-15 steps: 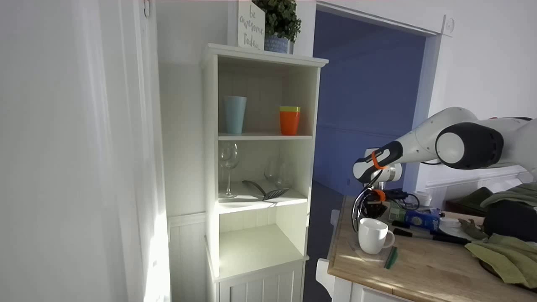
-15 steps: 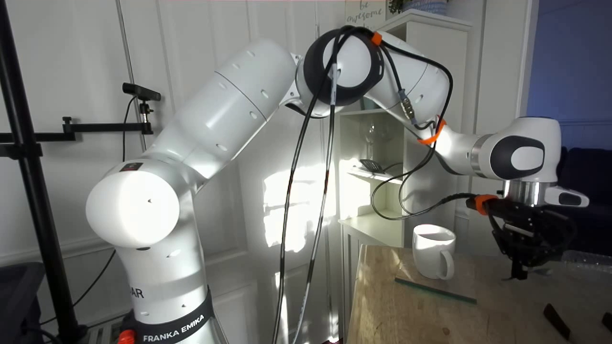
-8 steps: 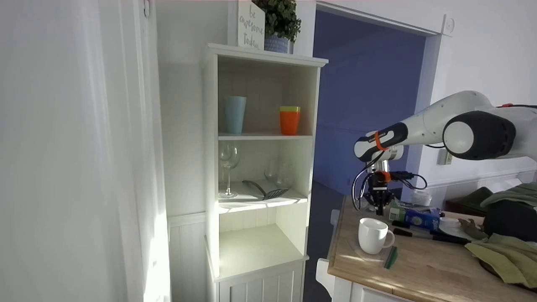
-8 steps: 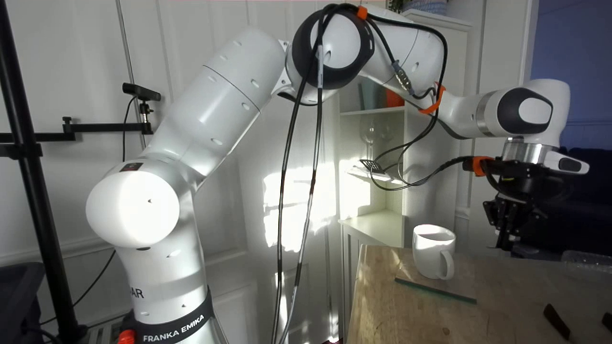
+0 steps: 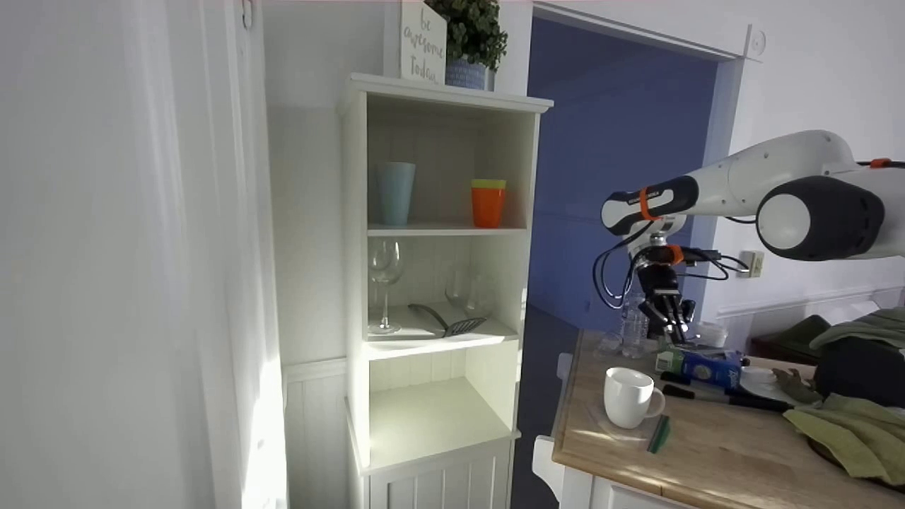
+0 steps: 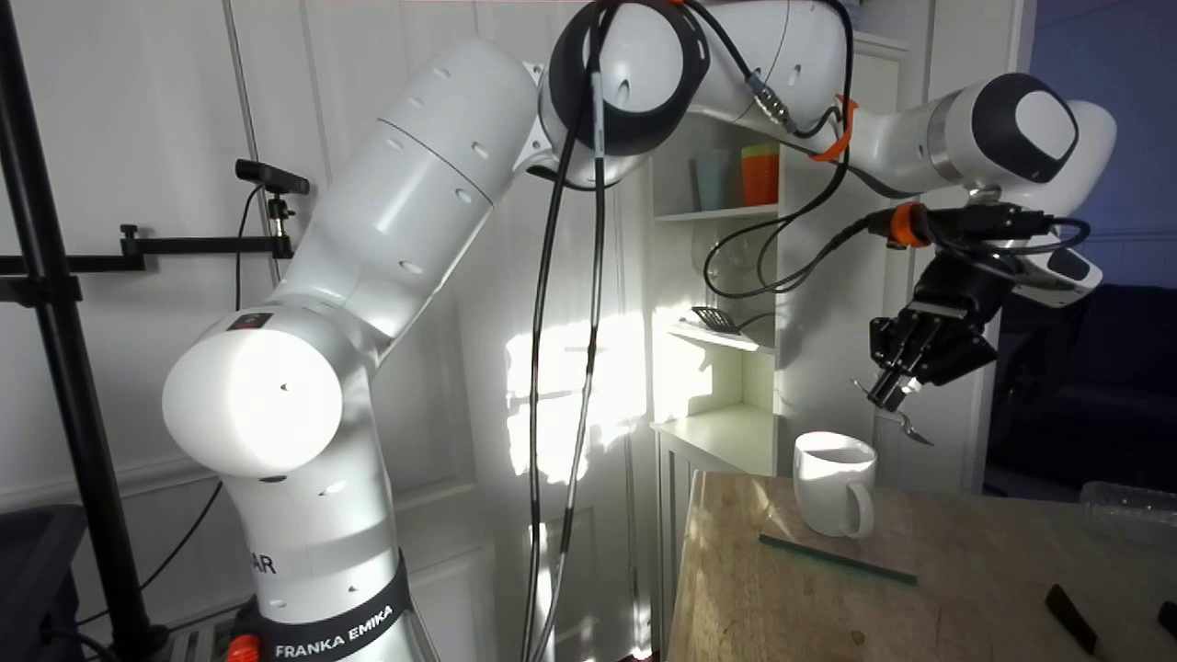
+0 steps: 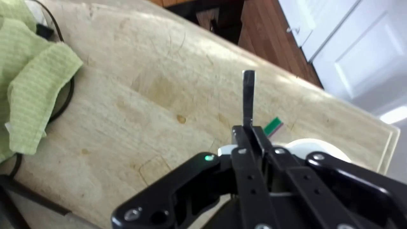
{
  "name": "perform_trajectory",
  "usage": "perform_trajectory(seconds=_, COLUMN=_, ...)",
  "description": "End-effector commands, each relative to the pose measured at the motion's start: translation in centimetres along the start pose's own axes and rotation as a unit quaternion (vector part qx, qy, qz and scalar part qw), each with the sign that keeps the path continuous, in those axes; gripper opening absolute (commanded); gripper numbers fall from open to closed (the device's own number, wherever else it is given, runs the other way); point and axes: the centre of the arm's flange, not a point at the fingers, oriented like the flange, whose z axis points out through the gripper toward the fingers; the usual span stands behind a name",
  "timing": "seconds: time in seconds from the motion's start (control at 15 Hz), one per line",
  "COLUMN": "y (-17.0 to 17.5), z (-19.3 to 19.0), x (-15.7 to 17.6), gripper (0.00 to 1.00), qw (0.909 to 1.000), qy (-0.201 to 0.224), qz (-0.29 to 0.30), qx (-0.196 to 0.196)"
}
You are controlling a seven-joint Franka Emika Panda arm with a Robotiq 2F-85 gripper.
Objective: Put the spoon in the white cup
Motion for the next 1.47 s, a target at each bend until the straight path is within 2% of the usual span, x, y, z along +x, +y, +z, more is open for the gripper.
perform_trajectory(seconds=0.0, y=-0.2, z=-1.1, x=-0.7, gripper=0.05, qw=0.9965, qy=-0.075, qz=-0.019, qx=0.031)
perform_trajectory(seconds=0.13, y=-1.7, z=0.1, x=-1.1, gripper=0.04, qw=0.9942, qy=-0.093, qz=-0.018, qx=0.051)
perform_trajectory(seconds=0.4, y=-4.3, z=1.8, x=0.0, gripper=0.04, qw=0.9912, qy=-0.093, qz=-0.02, qx=0.093)
perform_trajectory(seconds=0.67, y=-6.3, z=2.7, x=2.1, gripper=0.03, qw=0.9889, qy=-0.064, qz=-0.021, qx=0.132)
perform_trajectory(seconds=1.0, y=-6.9, z=4.0, x=4.3, gripper=0.04, qw=0.9901, qy=-0.07, qz=0.026, qx=0.118)
perform_trajectory(seconds=1.4, y=-7.3, z=5.3, x=6.2, gripper=0.04, qw=0.9913, qy=-0.058, qz=0.05, qx=0.107)
